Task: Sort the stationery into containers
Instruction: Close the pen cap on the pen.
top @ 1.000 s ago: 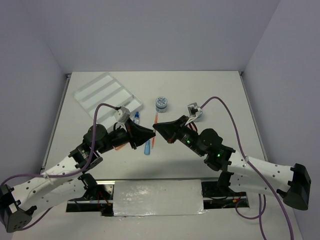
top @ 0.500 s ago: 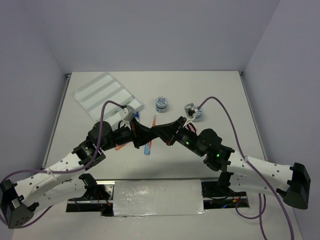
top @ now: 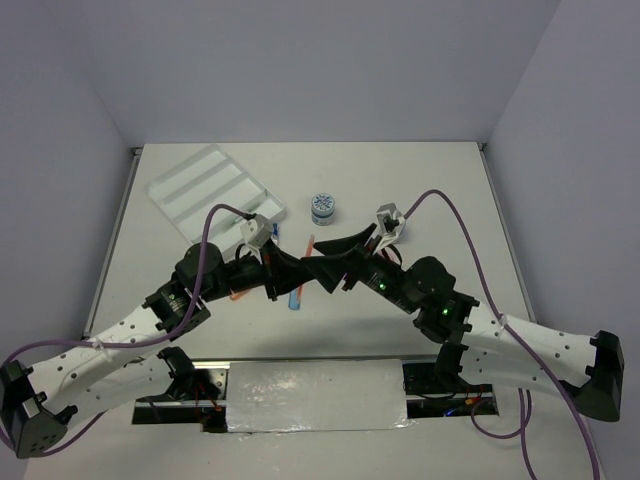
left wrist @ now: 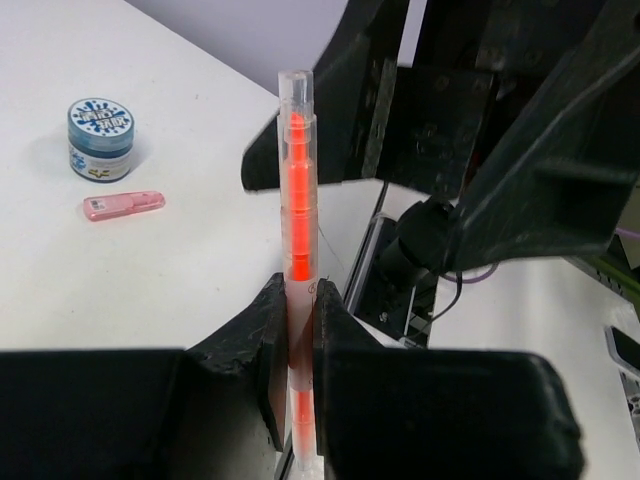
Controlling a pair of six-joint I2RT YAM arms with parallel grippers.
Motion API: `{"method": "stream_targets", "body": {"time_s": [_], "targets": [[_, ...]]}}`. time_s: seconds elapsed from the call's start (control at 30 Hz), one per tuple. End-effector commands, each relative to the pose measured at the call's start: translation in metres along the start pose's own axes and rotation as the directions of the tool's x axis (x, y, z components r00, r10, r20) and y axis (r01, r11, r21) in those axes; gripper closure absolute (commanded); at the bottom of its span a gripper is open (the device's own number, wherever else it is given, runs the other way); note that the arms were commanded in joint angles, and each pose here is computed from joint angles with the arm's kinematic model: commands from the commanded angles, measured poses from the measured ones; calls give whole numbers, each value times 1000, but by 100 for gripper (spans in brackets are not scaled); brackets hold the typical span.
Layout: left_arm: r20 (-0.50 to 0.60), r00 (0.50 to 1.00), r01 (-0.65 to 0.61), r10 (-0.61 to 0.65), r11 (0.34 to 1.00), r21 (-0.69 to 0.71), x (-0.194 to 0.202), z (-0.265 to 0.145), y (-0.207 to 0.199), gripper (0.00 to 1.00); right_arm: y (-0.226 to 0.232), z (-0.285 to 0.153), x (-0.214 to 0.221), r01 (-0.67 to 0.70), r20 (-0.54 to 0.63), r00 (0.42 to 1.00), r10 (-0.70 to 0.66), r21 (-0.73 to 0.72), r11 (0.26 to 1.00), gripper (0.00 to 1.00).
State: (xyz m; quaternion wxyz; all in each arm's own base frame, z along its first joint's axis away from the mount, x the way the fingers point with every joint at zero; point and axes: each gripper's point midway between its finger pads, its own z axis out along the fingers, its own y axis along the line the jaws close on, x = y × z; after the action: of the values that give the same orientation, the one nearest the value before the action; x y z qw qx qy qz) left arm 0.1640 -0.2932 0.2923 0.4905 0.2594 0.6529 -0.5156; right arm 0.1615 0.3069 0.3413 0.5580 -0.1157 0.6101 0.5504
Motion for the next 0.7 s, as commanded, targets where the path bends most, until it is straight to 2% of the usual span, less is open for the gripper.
{"method": "stream_targets", "body": {"time_s": [0.0,0.2,0.3,0.33,0.4,0.47,0.5,0.57,0.63,0.67], "targets": [[47,997,-73,69,993,92,-20,-3,-21,100,23,4,-38,47,71,996,-45,-37,998,28],[42,996,-86,81,985,149,-16,-6,-31,100,15,19,-39,98,42,994,-99,23,995,31],[27,996,-91,87,985,149,-14,-6,-30,100,16,23,-38,103,38,994,-104,20,994,40],[22,996,-91,88,985,148,-13,-5,-30,100,16,24,-38,103,39,994,-104,18,994,47],[18,995,-95,94,985,143,-13,-6,-29,100,18,25,-36,102,35,994,-102,8,995,53],[15,995,-95,94,986,137,-11,-6,-28,100,18,26,-35,100,33,994,-100,3,995,66],[14,995,-96,95,986,135,-11,-6,-27,100,18,26,-35,100,31,994,-100,3,995,77],[19,995,-99,98,987,125,-13,-6,-26,100,16,26,-31,100,23,995,-101,9,995,89],[24,995,-100,98,989,108,-15,-5,-23,100,12,25,-26,94,12,995,-94,16,995,100],[29,995,-102,100,990,98,-17,-5,-22,100,12,25,-23,91,8,996,-91,14,996,100]]}}
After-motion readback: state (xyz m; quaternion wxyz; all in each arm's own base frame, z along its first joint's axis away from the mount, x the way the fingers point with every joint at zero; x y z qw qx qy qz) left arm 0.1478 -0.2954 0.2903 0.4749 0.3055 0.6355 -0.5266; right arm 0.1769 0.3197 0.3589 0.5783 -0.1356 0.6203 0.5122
